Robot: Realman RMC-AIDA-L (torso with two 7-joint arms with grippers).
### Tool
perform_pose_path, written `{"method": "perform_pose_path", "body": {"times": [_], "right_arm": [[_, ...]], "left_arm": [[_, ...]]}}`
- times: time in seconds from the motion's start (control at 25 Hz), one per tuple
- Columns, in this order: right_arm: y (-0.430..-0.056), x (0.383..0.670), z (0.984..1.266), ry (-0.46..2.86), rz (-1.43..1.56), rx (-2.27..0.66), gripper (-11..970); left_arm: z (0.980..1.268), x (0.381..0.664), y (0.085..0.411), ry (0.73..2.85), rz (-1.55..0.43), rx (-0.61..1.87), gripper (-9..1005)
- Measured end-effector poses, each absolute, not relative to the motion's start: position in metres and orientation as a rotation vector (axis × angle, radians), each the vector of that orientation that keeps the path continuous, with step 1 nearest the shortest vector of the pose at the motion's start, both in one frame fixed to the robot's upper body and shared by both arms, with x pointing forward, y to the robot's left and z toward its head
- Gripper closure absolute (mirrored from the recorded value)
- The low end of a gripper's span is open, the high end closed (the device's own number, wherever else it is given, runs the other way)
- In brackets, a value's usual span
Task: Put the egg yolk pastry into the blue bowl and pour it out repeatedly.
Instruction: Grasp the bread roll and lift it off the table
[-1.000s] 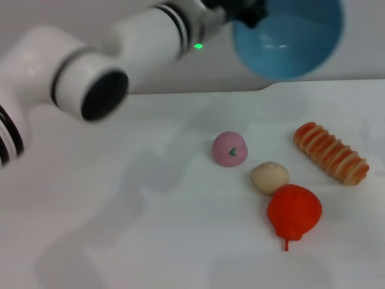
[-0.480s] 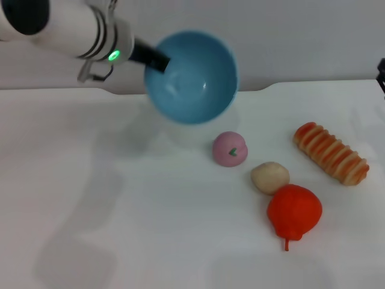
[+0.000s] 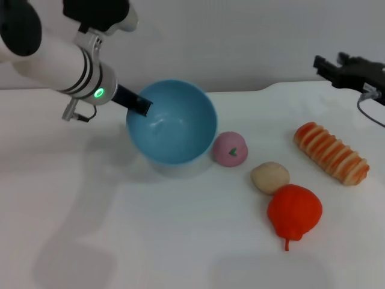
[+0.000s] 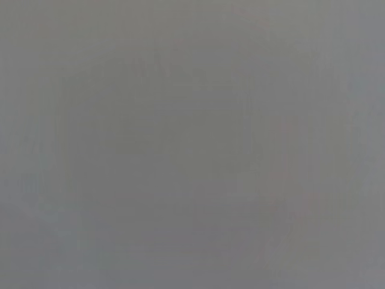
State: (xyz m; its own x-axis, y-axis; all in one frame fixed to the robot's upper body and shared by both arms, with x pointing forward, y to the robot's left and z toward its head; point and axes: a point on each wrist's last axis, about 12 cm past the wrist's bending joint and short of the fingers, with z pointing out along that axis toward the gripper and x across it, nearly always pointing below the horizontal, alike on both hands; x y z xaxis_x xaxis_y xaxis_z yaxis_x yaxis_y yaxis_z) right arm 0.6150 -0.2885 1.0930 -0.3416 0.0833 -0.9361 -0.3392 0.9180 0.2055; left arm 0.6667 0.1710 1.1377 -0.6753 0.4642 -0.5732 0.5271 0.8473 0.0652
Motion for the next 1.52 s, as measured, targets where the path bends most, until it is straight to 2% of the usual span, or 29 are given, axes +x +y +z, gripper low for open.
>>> {"method": "perform_pose_path", "body": {"times": [0.36,0.68,1.04,1.52], "right_arm": [[-0.297,0.626,1.117,2.203,0.773,-0.103,430],[-0.297,0.625,1.124,2.49,0.818,-0.026,430],[-0.281,0.626,1.106,2.625,0.836,-0.033,430],[-0.263,0.623,1.079,2.619,0.795,0.033,431]], "left_arm": [[1.131,0.664,0.181,2.459,-0.165,0.639,997],[1.129,0.664,0.182,2.449,-0.157,0.634,997],[1.13,0.665,0.181,2.442,-0.153,0.645,998],[1.131,0.666,0.178,2.426,-0.143,0.663,997]]}}
